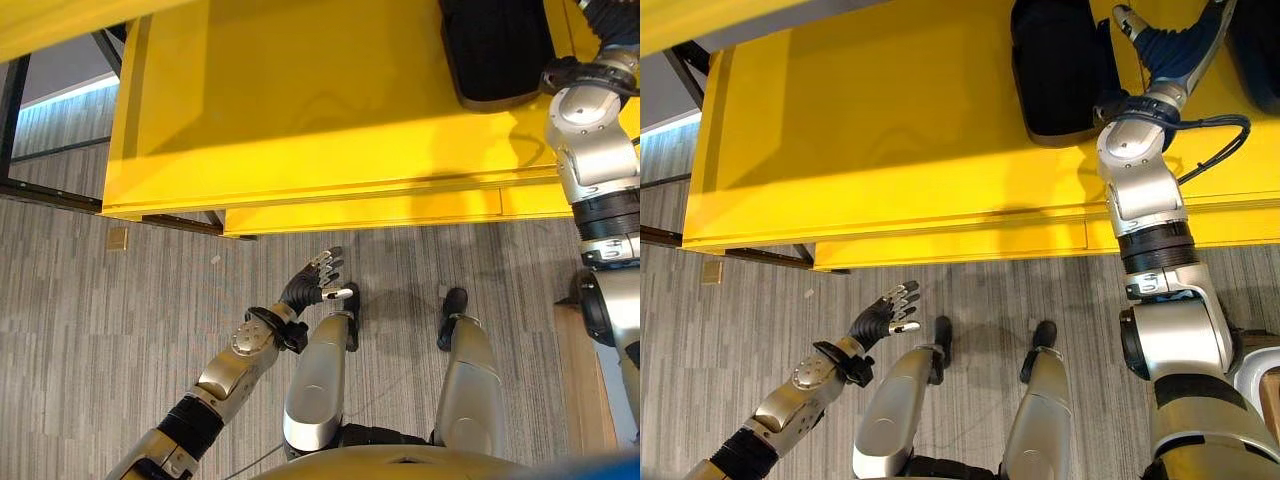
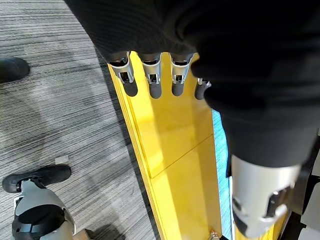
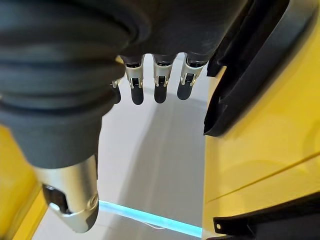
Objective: Move parts from the plastic box to the shelf.
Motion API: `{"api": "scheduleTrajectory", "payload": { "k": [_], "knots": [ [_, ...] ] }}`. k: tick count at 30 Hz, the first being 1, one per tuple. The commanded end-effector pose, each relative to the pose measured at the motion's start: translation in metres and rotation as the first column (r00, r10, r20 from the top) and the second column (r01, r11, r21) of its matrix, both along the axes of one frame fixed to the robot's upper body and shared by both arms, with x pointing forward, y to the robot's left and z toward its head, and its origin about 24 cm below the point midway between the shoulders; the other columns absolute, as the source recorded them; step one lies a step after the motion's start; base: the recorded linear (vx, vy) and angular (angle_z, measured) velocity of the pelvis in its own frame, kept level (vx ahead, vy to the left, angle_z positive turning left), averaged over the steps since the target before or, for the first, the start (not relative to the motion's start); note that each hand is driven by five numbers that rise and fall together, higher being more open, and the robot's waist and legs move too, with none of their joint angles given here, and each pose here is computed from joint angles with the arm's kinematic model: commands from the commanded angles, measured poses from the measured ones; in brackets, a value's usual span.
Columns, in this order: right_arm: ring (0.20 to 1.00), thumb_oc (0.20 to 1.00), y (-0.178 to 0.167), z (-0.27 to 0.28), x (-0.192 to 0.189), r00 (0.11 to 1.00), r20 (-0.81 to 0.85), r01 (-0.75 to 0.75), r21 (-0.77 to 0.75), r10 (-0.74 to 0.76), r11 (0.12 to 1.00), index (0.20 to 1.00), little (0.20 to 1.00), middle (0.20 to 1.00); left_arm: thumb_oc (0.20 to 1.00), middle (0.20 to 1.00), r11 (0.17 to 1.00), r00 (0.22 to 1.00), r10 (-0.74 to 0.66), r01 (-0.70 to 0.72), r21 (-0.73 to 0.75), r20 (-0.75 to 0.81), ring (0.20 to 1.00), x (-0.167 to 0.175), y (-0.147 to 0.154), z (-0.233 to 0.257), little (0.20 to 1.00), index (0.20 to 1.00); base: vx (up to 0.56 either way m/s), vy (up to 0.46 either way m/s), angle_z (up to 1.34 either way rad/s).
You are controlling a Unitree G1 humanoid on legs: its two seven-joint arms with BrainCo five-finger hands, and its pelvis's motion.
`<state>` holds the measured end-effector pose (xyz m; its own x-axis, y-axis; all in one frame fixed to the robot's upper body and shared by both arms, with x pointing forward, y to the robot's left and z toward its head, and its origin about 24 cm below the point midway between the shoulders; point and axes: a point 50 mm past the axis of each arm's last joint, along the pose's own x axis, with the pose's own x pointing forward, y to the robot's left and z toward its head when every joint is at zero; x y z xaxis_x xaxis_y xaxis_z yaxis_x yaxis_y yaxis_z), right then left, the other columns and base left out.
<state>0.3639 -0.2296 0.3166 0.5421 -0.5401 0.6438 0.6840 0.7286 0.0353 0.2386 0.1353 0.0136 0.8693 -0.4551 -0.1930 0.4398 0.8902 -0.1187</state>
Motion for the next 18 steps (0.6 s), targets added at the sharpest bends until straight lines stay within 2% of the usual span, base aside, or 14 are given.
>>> {"api": "scheduleTrajectory", "payload": {
  "k": [1,5,9,11,13,18],
  "knots": [
    [1.0,1.0,0.011,0.027,-0.018,0.972,0.204,-0.12,-0.011,0.12,0.993,1.0,1.0,1.0,1.0,1.0,0.999,0.997,-0.037,0.038,-0.016,0.067,1.0,-0.01,-0.005,0.005,1.0,1.0,0.0,0.0,0.0],
    [1.0,1.0,0.028,0.001,-0.023,0.949,0.17,-0.272,0.02,0.265,0.962,1.0,1.0,1.0,1.0,1.0,0.998,0.998,0.006,-0.002,-0.066,0.055,1.0,-0.01,0.0,0.004,1.0,1.0,0.01,0.062,-0.01],
    [1.0,1.0,0.039,-0.105,-0.03,0.89,-0.143,-0.417,0.13,0.433,0.9,1.0,1.0,1.0,1.0,1.0,0.975,0.991,0.136,-0.13,-0.179,0.018,1.0,-0.016,0.011,0.0,1.0,1.0,0.07,0.085,-0.03],
    [1.0,1.0,0.043,-0.155,-0.046,0.834,-0.267,-0.446,0.189,0.483,0.875,1.0,1.0,1.0,1.0,1.0,0.97,0.986,0.169,-0.164,-0.178,0.01,1.0,-0.02,0.015,-0.003,1.0,1.0,0.05,0.068,-0.15],
    [1.0,1.0,0.038,-0.222,-0.088,0.702,-0.46,-0.475,0.267,0.544,0.838,1.0,1.0,1.0,1.0,1.0,0.967,0.979,0.202,-0.199,-0.156,0.007,1.0,-0.027,0.019,-0.006,1.0,1.0,0.0,0.157,-0.39],
    [1.0,1.0,0.031,-0.246,-0.118,0.59,-0.555,-0.512,0.304,0.587,0.803,1.0,1.0,1.0,1.0,1.0,0.974,0.979,0.203,-0.2,-0.109,0.014,1.0,-0.035,0.031,-0.007,1.0,1.0,-0.02,0.121,-0.27]
  ]
}}
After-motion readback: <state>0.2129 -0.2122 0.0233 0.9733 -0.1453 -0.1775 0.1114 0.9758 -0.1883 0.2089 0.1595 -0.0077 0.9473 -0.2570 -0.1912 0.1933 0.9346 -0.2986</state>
